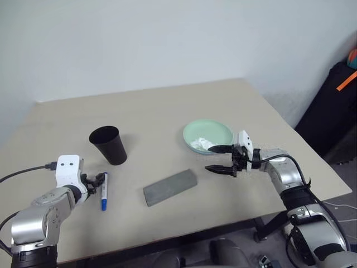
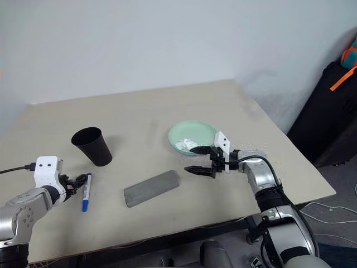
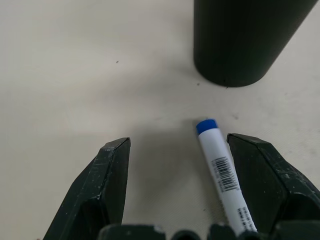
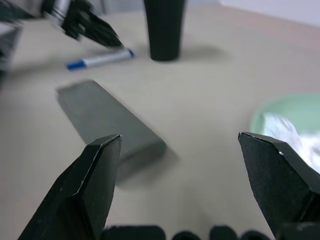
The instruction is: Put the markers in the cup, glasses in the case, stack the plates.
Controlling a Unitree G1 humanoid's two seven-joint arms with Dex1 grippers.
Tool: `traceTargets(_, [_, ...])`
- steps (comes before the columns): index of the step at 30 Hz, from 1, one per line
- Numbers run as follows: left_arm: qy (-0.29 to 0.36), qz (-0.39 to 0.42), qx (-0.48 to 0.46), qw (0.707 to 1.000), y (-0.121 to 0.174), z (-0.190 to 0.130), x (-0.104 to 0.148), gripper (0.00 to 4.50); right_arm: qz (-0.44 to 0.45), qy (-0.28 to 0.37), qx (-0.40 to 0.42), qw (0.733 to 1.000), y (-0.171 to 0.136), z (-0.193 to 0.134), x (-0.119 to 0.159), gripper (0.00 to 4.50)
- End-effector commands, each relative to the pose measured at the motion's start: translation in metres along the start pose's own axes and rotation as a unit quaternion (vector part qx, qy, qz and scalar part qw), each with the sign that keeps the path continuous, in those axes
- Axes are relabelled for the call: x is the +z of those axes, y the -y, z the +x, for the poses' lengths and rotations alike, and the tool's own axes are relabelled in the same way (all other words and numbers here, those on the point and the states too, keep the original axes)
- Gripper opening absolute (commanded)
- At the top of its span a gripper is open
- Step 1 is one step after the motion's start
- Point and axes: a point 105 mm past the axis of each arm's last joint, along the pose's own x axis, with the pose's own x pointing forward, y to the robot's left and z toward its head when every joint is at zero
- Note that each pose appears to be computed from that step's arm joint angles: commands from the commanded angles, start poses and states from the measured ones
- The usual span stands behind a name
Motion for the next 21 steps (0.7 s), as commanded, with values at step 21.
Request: traceTargets(21, [-0.033,-0.023,-0.012,0.999,0.013,0.007,-0.019,2.66,-0.043,0.046,0.009,0.998,-0.003,0.002,0.039,4.05])
